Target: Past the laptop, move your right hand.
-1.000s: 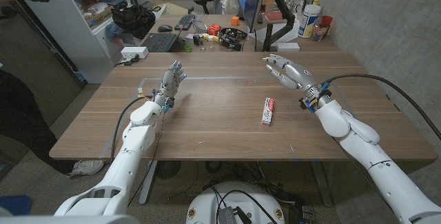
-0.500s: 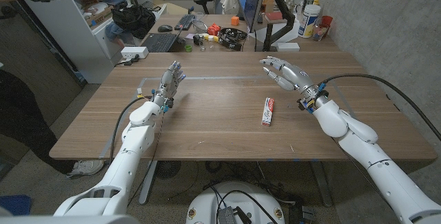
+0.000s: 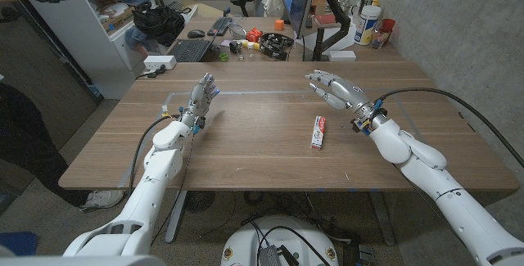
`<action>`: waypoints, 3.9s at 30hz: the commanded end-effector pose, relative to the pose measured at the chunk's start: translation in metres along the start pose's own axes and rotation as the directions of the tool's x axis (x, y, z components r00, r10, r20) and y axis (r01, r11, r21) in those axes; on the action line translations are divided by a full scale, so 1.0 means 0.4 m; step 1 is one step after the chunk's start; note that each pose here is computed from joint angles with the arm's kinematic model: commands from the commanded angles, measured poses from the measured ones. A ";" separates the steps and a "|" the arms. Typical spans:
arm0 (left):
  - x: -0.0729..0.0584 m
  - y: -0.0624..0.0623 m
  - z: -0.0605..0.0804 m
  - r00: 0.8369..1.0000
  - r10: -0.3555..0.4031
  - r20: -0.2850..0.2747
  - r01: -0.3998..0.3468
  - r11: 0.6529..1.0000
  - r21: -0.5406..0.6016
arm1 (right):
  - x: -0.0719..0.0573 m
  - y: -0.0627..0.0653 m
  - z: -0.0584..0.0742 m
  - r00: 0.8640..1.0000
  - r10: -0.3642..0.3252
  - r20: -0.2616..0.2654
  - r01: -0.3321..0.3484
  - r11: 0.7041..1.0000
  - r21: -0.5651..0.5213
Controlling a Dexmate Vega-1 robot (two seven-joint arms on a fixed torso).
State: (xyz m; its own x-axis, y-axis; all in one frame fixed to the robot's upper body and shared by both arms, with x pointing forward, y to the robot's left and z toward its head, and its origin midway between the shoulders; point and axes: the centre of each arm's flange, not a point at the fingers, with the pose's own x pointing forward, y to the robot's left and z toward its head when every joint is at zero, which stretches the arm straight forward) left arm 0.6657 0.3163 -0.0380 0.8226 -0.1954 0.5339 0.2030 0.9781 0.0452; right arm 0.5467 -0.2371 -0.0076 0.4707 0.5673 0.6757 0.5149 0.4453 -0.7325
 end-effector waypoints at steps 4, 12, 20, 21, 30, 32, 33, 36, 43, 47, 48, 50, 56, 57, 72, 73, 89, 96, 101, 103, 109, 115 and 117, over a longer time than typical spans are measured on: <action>0.002 -0.003 0.000 1.000 -0.005 0.001 0.005 1.000 0.002 | -0.007 0.008 0.000 1.000 0.021 -0.004 -0.021 1.000 -0.015; 0.002 -0.006 0.001 1.000 -0.004 0.002 0.004 1.000 0.001 | -0.013 0.016 0.000 0.999 0.039 -0.003 -0.039 0.999 -0.028; 0.001 -0.005 0.000 1.000 -0.004 0.000 0.004 1.000 0.001 | -0.013 0.023 0.002 0.998 0.055 -0.005 -0.055 0.998 -0.040; 0.000 -0.004 -0.001 1.000 -0.004 0.000 0.004 1.000 0.001 | -0.012 0.024 0.002 0.998 0.056 -0.007 -0.056 0.998 -0.041; -0.004 0.007 -0.002 1.000 -0.001 -0.002 0.001 1.000 0.002 | -0.006 0.039 0.009 0.997 0.075 -0.005 -0.075 0.996 -0.056; -0.005 0.010 -0.003 1.000 0.000 -0.003 0.000 1.000 0.001 | -0.003 0.043 0.012 0.997 0.079 -0.004 -0.080 0.995 -0.061; -0.006 0.012 -0.003 1.000 0.001 -0.003 -0.001 1.000 0.001 | -0.002 0.044 0.013 0.997 0.081 -0.005 -0.081 0.995 -0.062; -0.007 0.016 -0.003 1.000 0.003 -0.003 -0.003 1.000 0.001 | 0.001 0.047 0.015 0.996 0.085 -0.003 -0.085 0.994 -0.064; -0.009 0.022 -0.004 1.000 0.005 -0.005 -0.005 1.000 0.000 | 0.008 0.054 0.020 0.996 0.093 0.003 -0.093 0.993 -0.068; -0.010 0.025 -0.006 1.000 0.005 -0.006 -0.005 1.000 0.000 | 0.010 0.059 0.021 0.995 0.100 0.004 -0.100 0.992 -0.071; -0.011 0.025 -0.006 1.000 0.005 -0.006 -0.005 1.000 0.000 | 0.010 0.061 0.021 0.995 0.102 0.005 -0.102 0.992 -0.072; -0.011 0.026 -0.006 1.000 0.005 -0.007 -0.005 1.000 0.000 | 0.011 0.062 0.021 0.994 0.105 0.006 -0.105 0.992 -0.075; -0.011 0.025 -0.007 1.000 0.006 -0.008 -0.006 1.000 0.000 | 0.010 0.066 0.022 0.993 0.114 0.005 -0.113 0.990 -0.083; -0.011 0.024 -0.007 1.000 0.004 -0.008 -0.004 1.000 0.000 | 0.010 0.067 0.022 0.993 0.116 0.007 -0.115 0.990 -0.085; -0.007 0.015 -0.010 1.000 0.003 -0.007 -0.003 1.000 -0.002 | 0.003 0.075 0.022 0.990 0.142 0.005 -0.140 0.983 -0.115; -0.007 0.015 -0.010 1.000 0.002 -0.008 -0.002 1.000 -0.002 | 0.003 0.075 0.022 0.990 0.143 0.005 -0.142 0.983 -0.120; -0.011 0.016 -0.010 1.000 0.001 -0.010 -0.001 1.000 0.001 | 0.003 0.091 0.022 0.985 0.174 0.010 -0.171 0.975 -0.143; -0.015 0.019 -0.007 1.000 0.001 -0.007 -0.001 1.000 0.001 | 0.003 0.097 0.028 0.983 0.186 0.012 -0.182 0.971 -0.156; -0.016 0.020 -0.007 1.000 0.001 -0.007 -0.001 1.000 0.000 | 0.002 0.101 0.030 0.982 0.191 0.007 -0.187 0.969 -0.161; -0.016 0.021 -0.008 1.000 0.002 -0.007 -0.002 1.000 -0.001 | 0.002 0.102 0.030 0.981 0.192 0.004 -0.188 0.968 -0.163; -0.016 0.021 -0.009 1.000 -0.001 -0.008 0.001 1.000 -0.002 | 0.001 0.107 0.028 0.980 0.199 0.002 -0.196 0.967 -0.165; -0.013 0.018 -0.008 1.000 -0.005 -0.006 0.005 1.000 -0.002 | -0.002 0.113 0.026 0.977 0.213 0.002 -0.210 0.963 -0.169; -0.013 0.017 -0.008 1.000 -0.006 -0.006 0.006 1.000 -0.002 | -0.002 0.116 0.025 0.976 0.217 -0.002 -0.214 0.962 -0.172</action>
State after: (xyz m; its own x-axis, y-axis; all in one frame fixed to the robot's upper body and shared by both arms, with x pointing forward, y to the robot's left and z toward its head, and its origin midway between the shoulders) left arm 0.6640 0.3245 -0.0433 0.8255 -0.1974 0.5287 0.2046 0.9778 0.0456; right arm 0.5607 -0.2109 -0.0392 0.5599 0.6458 0.5190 0.5240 0.2093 -0.8256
